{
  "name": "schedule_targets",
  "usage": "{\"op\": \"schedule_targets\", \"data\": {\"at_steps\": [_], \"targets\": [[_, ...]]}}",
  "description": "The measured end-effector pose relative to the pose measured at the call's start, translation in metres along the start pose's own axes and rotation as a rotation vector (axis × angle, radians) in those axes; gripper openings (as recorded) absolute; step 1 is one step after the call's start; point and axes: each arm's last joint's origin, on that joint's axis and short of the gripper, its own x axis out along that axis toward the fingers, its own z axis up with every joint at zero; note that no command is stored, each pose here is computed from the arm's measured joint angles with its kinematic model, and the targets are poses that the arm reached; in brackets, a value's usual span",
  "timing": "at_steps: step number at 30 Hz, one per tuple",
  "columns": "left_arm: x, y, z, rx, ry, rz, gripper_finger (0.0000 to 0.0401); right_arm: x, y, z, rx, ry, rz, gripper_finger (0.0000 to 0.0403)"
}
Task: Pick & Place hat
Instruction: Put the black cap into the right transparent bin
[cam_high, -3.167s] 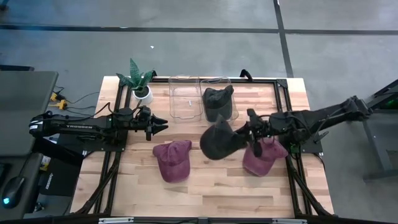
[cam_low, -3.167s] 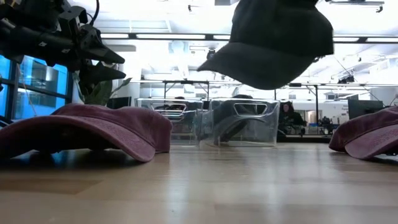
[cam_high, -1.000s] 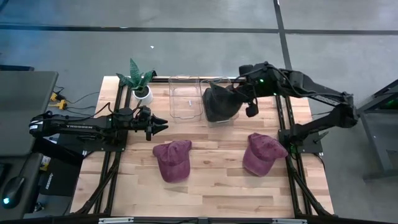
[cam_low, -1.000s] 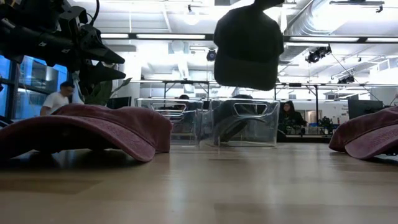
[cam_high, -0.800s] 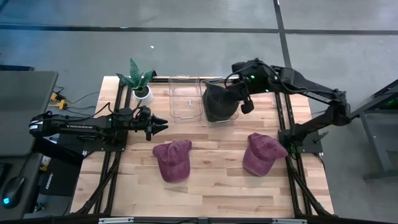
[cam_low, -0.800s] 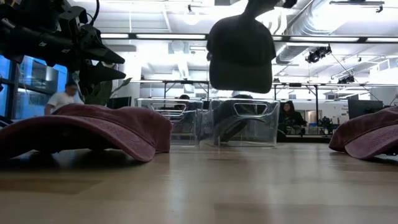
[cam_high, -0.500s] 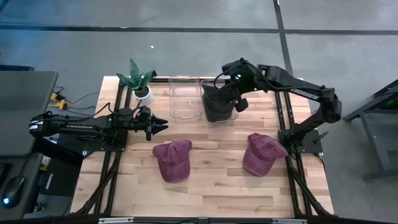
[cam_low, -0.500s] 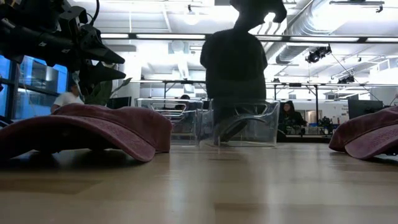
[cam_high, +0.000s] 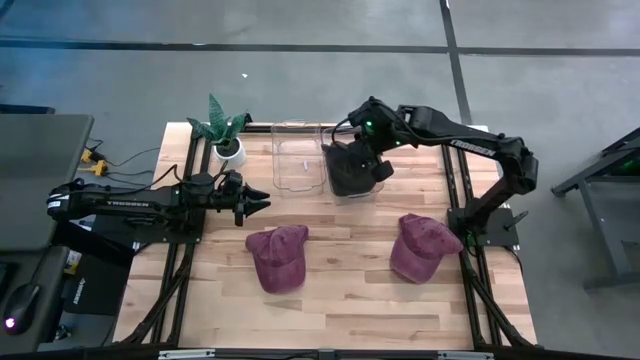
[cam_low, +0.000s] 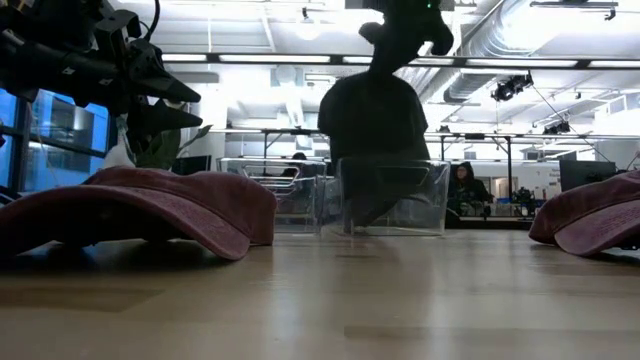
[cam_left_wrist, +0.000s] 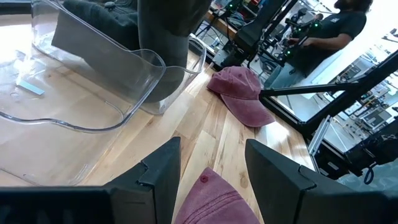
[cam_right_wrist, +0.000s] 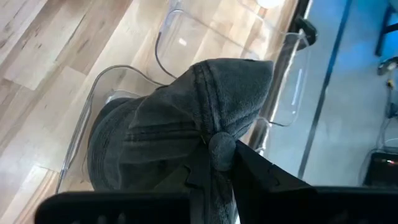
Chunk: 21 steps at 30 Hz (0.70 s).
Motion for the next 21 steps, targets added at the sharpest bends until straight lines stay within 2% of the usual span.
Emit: {"op": "schedule_targets", "data": {"at_steps": [15,21], "targets": [[0.000,0.000,0.000,0.000,0.000,0.000,0.0172,0.041,-0.015,-0.018,0.082,0.069,0.063,0.0036],[0.000,0.000,0.000,0.000,0.000,0.000,0.0172,0.047,-0.017,-0.021,0.129,0.074,0.075,0.0036]]}}
